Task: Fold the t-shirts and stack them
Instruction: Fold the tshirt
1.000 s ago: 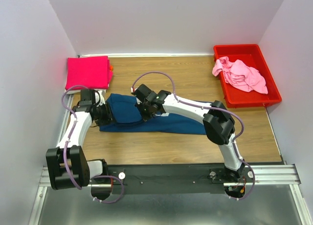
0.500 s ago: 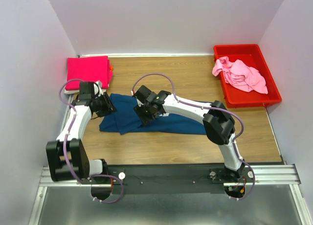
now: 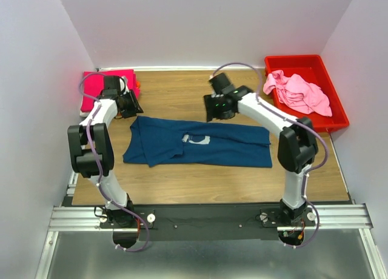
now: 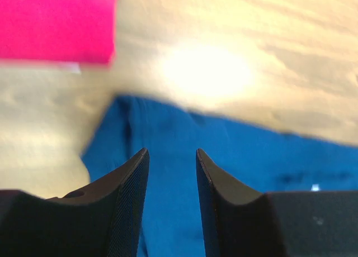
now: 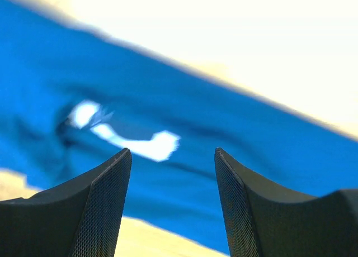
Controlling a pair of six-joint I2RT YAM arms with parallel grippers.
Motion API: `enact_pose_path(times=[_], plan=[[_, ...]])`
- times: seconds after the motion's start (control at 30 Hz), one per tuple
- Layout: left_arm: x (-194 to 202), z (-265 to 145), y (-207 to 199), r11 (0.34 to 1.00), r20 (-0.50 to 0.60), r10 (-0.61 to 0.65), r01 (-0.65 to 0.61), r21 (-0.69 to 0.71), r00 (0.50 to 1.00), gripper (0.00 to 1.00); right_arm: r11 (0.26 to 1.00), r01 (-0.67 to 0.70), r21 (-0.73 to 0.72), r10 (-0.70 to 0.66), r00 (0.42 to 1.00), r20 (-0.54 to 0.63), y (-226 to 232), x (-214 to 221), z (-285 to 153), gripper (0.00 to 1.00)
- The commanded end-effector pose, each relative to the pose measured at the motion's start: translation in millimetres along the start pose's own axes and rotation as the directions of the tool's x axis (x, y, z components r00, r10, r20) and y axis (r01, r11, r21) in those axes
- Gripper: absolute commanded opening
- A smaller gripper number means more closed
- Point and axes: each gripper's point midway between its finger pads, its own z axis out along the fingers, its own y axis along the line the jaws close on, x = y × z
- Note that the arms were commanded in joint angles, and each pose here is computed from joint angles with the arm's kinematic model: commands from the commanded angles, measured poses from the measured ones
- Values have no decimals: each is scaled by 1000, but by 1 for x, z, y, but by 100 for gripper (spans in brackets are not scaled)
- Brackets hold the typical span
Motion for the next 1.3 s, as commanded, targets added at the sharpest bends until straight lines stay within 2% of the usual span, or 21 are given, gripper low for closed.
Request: enact_pose_path(times=[0.0,0.13,0.37,0.73,0.83,0.9,1.03,1.27], plan=[[-16,12,22,993,17,16,-14,-113,1000,47,990,-132,47,132,991,5,-51,-3,-12,68],[-16,27,29,991,-1,7,-7,-130,1000,47,971,-220,96,219,975,25,-108,-6,-16,68],[-9,51,36,991,-47,-24,17,-135,999,47,931,-336,143,338,941,13,-170,12,-16,68],[7,67,35,994,-104,-53,42,-98,993,42,872,-435,225,444,896,11,-223,43,-16,68],[6,72,29,996,-104,-68,62,-62,992,36,854,-459,245,472,882,7,-235,54,-17,68],[7,74,26,996,-110,-77,73,-46,991,27,847,-469,251,483,876,5,-238,59,-18,67],[4,78,25,996,-107,-83,80,-37,991,16,820,-489,297,510,860,9,-253,73,-17,67],[3,81,23,996,-111,-83,81,-26,990,5,794,-509,332,536,844,13,-266,86,-13,67]])
